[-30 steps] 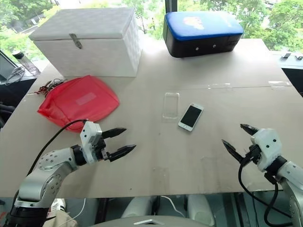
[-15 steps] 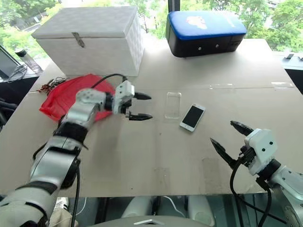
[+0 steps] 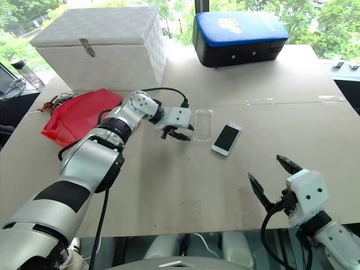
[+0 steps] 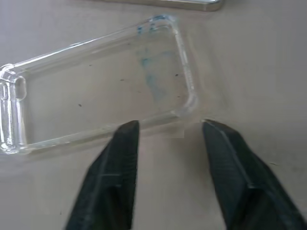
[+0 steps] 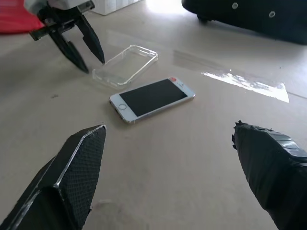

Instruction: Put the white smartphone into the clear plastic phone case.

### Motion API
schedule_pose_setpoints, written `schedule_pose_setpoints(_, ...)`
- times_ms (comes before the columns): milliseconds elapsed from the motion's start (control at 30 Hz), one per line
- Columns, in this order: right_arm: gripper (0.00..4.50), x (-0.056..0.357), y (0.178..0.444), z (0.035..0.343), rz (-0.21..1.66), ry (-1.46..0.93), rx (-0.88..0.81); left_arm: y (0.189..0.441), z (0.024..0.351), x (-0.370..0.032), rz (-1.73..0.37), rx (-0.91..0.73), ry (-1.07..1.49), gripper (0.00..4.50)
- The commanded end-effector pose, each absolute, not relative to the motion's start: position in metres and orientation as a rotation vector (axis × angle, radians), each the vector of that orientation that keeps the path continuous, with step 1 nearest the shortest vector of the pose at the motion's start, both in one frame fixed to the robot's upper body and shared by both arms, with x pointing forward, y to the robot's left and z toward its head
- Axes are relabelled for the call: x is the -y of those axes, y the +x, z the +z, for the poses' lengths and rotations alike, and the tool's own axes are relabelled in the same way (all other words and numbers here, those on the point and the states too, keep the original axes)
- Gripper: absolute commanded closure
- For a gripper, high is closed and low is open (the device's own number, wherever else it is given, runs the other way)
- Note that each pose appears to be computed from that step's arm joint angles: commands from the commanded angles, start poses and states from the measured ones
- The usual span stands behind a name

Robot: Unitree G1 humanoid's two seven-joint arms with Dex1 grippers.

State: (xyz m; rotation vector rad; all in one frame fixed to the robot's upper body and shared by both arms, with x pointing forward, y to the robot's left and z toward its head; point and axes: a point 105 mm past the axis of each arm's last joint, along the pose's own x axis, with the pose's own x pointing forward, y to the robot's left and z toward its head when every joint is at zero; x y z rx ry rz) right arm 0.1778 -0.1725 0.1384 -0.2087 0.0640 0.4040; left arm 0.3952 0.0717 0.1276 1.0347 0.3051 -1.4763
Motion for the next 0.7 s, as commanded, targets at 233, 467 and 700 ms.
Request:
schedule_pose_setpoints(233, 0.00, 0.161, 0.177, 0.149, 0.381, -0.238, 0.016, 0.394, 0.137, -0.058, -1.501, -0.263, 0.944, 4.39)
schedule_pose_setpoints(467, 0.00, 0.161, 0.179, 0.149, 0.400, -0.243, 0.016, 0.390, 0.168, -0.056, -1.552, -0.107, 0.982, 2.73)
schedule_pose_setpoints(700, 0.00, 0.164, 0.170, 0.148, 0.440, -0.248, -0.013, 0.391, 0.156, -0.052, -1.553, -0.151, 1.147, 1.90)
